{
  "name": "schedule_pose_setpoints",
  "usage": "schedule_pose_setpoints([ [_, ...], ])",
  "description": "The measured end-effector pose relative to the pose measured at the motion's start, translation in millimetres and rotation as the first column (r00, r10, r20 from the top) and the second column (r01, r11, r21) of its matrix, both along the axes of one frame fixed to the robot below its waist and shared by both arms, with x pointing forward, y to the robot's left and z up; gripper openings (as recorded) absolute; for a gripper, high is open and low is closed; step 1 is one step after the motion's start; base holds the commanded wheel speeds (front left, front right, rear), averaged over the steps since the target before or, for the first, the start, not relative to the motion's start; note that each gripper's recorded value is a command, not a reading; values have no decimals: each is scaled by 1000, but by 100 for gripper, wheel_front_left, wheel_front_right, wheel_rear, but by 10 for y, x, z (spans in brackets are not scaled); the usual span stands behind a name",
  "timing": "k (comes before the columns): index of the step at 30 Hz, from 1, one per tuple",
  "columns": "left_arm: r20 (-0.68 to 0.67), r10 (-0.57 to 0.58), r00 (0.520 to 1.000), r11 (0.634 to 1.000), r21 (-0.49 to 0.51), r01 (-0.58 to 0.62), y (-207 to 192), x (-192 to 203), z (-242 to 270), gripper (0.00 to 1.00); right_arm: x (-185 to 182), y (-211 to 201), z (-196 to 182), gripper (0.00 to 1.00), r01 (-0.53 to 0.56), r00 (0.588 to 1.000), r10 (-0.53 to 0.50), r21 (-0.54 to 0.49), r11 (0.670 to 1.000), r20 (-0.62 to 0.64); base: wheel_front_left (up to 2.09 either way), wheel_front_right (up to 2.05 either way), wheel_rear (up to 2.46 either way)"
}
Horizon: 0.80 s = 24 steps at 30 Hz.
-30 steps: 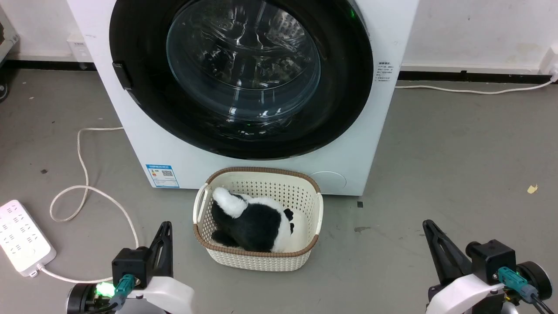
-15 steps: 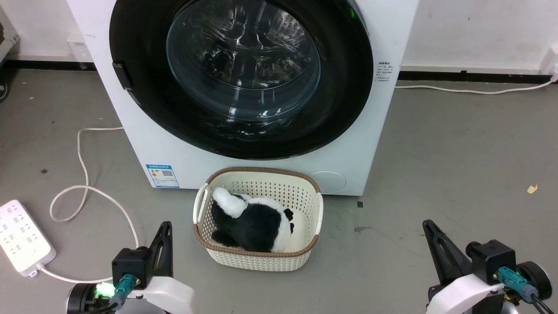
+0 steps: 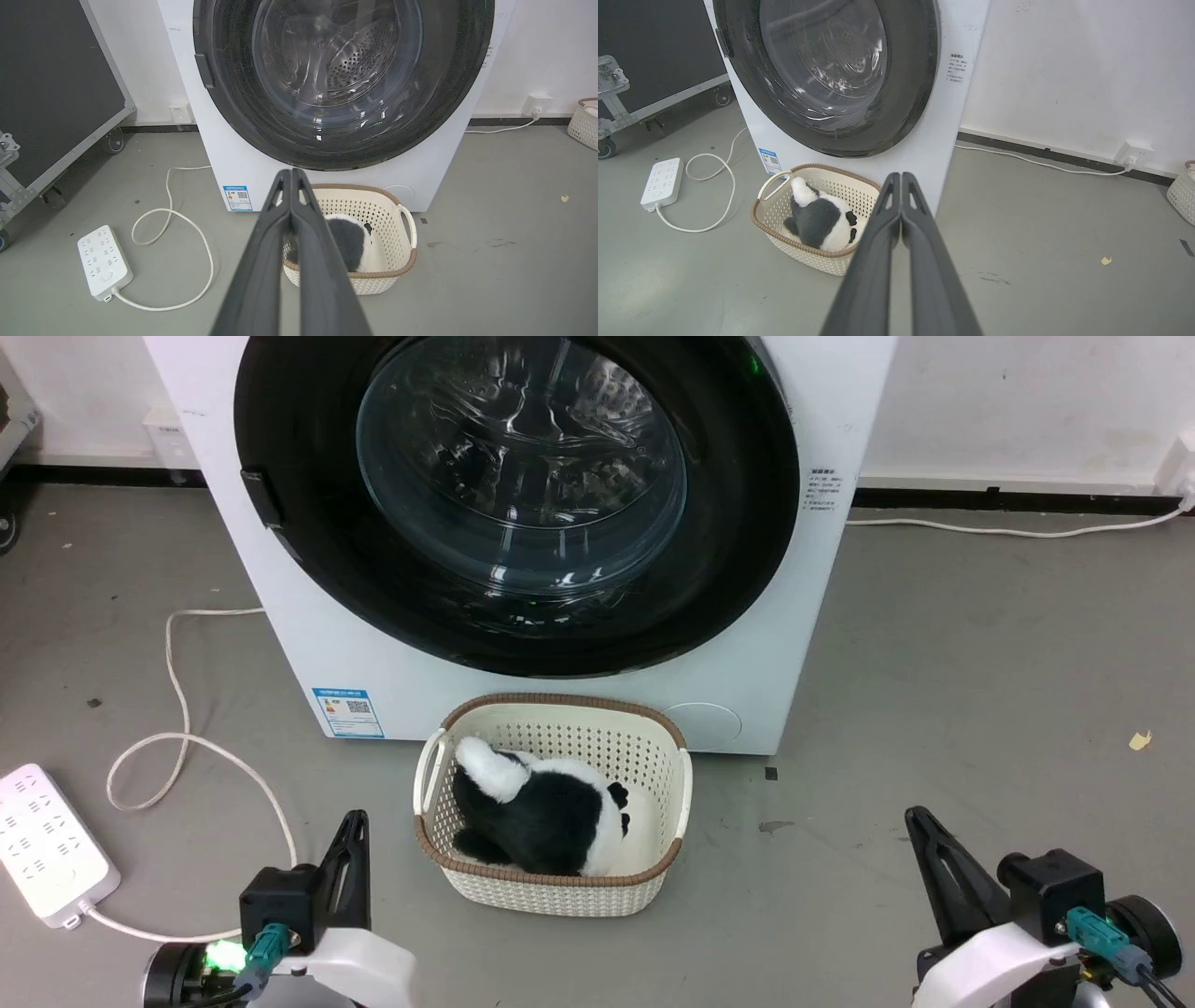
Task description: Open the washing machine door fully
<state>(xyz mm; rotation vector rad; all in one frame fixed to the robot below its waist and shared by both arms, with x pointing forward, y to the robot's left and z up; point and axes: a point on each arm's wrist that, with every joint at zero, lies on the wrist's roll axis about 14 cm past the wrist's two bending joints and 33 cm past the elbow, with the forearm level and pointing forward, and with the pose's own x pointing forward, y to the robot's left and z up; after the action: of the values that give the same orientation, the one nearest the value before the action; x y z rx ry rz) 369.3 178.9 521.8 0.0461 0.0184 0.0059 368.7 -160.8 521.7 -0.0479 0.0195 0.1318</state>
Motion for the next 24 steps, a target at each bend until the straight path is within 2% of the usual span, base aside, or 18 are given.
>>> schedule_pose_setpoints([
  [1,-1,1,1000,1000,0,-1,1,-1,-4,100,-1,2,-2,100,-1,1000,1,1,1000,-1,0,0,0],
  [24,8,-11,1000,1000,-9,11,-51,14,-30,100,24,35,-16,100,-11,1000,10,30,999,11,0,0,0],
])
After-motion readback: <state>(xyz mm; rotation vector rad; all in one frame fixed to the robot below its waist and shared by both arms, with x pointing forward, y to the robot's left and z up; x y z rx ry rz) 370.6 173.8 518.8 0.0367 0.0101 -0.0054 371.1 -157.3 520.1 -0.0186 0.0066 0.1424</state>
